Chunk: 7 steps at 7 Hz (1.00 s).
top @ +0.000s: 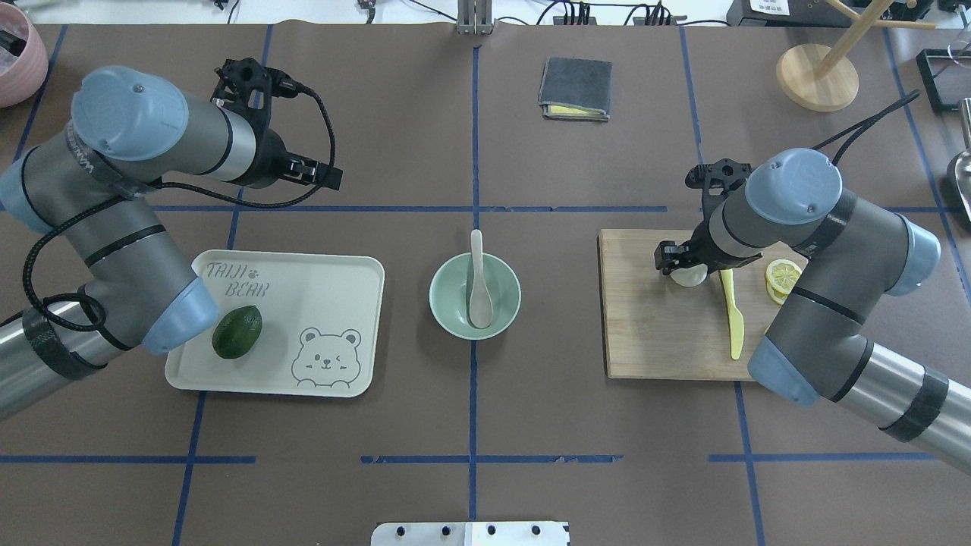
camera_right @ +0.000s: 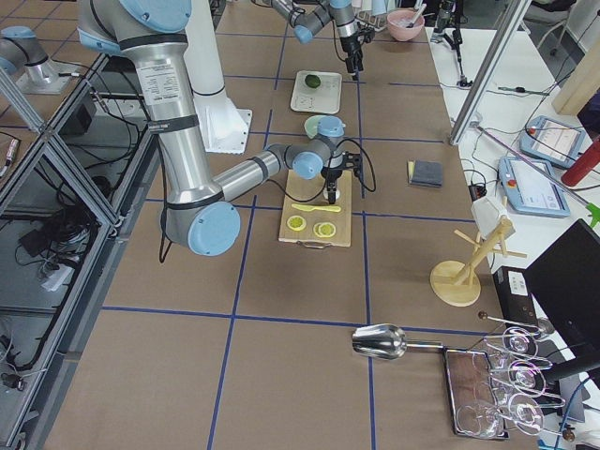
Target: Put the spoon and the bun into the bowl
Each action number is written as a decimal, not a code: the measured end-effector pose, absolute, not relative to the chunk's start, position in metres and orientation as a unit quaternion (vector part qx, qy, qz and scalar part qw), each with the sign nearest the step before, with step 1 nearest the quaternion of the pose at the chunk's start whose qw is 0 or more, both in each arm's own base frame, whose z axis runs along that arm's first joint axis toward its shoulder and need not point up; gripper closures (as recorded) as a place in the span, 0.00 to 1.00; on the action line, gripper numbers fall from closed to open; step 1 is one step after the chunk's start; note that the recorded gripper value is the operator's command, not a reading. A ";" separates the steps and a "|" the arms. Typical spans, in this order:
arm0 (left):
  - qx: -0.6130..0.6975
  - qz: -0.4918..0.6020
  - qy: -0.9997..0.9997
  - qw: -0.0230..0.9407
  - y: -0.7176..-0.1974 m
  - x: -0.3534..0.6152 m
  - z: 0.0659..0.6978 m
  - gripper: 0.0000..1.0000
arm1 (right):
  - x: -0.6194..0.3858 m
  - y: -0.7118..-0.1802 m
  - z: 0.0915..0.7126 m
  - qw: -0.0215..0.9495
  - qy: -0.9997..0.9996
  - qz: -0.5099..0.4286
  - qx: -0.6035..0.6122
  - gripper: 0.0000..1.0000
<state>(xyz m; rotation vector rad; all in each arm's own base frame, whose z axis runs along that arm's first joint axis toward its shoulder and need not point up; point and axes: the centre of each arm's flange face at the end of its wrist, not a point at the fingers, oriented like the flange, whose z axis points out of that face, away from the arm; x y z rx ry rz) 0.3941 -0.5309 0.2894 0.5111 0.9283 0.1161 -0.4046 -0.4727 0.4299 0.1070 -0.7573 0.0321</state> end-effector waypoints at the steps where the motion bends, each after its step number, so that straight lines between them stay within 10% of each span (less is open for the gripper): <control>1: 0.244 0.055 0.443 0.861 -0.531 0.394 0.289 0.04 | -0.405 -0.473 0.428 0.927 -0.370 0.015 0.053 0.66; 7: 0.255 0.056 0.452 0.853 -0.501 0.358 0.290 0.03 | -0.418 -0.476 0.329 0.902 -0.423 0.062 0.069 0.62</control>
